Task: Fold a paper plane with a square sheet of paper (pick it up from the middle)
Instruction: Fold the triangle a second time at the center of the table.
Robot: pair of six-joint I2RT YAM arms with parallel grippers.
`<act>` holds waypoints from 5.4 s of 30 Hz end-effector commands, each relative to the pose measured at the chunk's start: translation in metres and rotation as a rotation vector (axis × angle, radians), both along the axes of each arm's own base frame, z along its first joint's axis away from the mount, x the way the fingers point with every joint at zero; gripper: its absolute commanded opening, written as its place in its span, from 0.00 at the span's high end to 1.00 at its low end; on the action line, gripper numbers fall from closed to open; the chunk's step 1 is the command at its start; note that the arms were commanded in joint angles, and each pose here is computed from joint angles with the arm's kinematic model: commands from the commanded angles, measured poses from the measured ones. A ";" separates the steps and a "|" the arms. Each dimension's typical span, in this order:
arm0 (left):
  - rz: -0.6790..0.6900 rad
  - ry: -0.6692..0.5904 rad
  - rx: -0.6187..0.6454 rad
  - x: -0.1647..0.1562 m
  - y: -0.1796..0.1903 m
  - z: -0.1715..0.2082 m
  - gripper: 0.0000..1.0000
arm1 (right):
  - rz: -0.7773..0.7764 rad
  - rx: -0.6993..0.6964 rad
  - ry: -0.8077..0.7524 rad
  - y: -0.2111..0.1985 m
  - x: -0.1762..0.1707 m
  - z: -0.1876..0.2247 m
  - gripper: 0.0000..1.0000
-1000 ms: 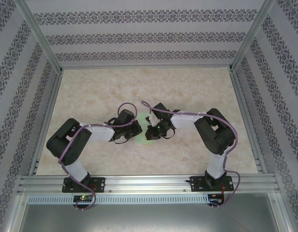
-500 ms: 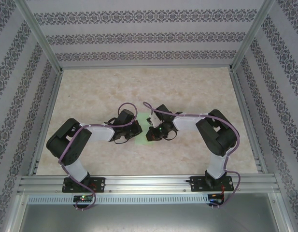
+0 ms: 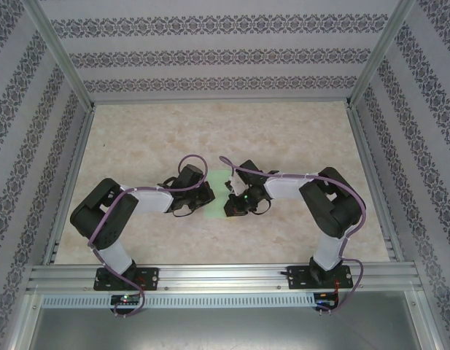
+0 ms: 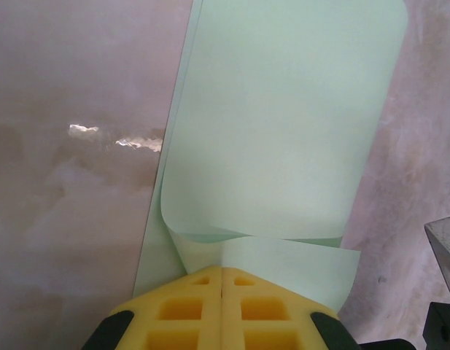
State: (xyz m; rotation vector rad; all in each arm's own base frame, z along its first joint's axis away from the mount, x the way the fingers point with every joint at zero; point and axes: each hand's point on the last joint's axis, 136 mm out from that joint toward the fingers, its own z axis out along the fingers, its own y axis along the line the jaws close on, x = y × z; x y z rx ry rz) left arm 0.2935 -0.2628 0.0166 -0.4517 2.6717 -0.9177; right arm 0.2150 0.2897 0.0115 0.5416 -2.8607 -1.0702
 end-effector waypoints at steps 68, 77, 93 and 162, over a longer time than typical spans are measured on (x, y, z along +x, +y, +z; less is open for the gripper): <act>-0.043 0.055 0.128 -0.012 0.015 -0.021 0.97 | -0.057 -0.035 0.067 -0.003 -0.013 -0.017 0.91; -0.037 0.041 0.096 -0.008 0.010 -0.015 0.97 | -0.061 -0.046 0.087 -0.012 -0.023 -0.025 0.91; -0.087 -0.004 -0.072 -0.009 -0.019 0.042 0.96 | -0.092 -0.041 0.052 -0.004 -0.009 -0.019 0.94; 0.010 0.012 0.195 0.029 0.038 -0.008 0.94 | -0.079 -0.081 0.053 -0.007 -0.013 -0.021 0.94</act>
